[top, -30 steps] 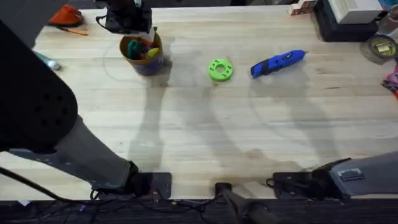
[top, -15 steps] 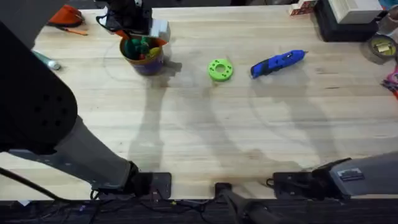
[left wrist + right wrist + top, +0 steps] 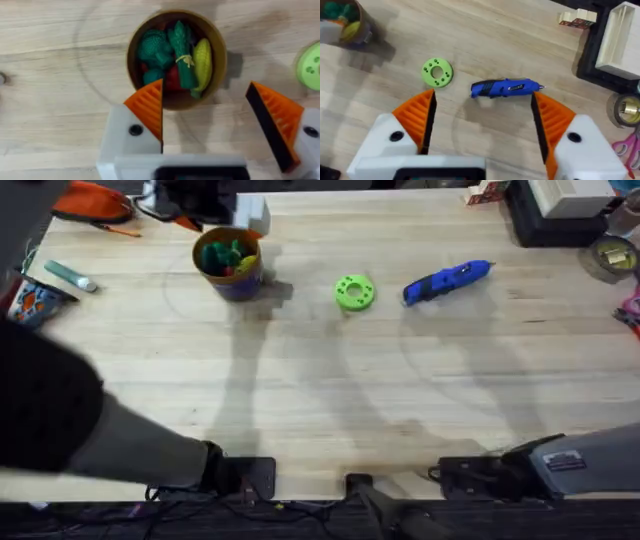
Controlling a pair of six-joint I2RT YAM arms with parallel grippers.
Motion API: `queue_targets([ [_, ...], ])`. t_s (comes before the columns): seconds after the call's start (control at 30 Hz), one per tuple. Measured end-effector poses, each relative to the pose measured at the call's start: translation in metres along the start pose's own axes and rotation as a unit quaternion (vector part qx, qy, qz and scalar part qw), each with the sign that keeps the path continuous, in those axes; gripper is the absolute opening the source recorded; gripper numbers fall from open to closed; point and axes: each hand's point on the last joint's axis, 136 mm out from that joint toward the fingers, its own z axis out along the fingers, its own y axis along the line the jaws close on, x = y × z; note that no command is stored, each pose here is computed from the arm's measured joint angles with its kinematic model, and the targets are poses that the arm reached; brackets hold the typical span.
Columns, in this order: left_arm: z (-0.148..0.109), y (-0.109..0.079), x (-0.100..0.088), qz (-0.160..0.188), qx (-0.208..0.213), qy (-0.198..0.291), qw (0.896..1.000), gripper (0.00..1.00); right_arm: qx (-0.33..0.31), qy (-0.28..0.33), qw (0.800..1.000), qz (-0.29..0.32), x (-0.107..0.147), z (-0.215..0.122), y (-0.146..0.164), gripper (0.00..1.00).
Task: Pick up the gripper from the table and insert it into the empty holder that is missing its gripper. Then pick up a screw, insert it into the mounting hole, and use the screwdriver to tighten it. Finally, clean up the table by picking up the vegetable and placing it into the bucket.
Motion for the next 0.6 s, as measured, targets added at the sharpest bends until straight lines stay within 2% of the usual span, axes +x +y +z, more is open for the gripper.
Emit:
queue_targets([
  [0.17, -0.05, -0.001, 0.01, 0.001, 0.001, -0.031, 1.0, 0.985, 0.0, 0.0, 1.0, 0.0, 0.0, 0.0, 0.0, 0.994],
  [0.33, -0.089, -0.013, 0.027, 0.015, 0.008, -0.051, 0.999, 0.987, 0.0, 0.0, 1.0, 0.0, 0.0, 0.0, 0.0, 0.994],
  [0.47, -0.113, -0.025, 0.039, 0.024, 0.015, -0.074, 0.997, 0.988, 0.0, 0.0, 1.0, 0.0, 0.0, 0.0, 0.0, 0.993],
  [0.6, -0.124, -0.032, 0.065, 0.022, 0.019, -0.084, 0.996, 0.987, 0.0, 0.0, 1.0, 0.0, 0.0, 0.0, 0.0, 0.993],
])
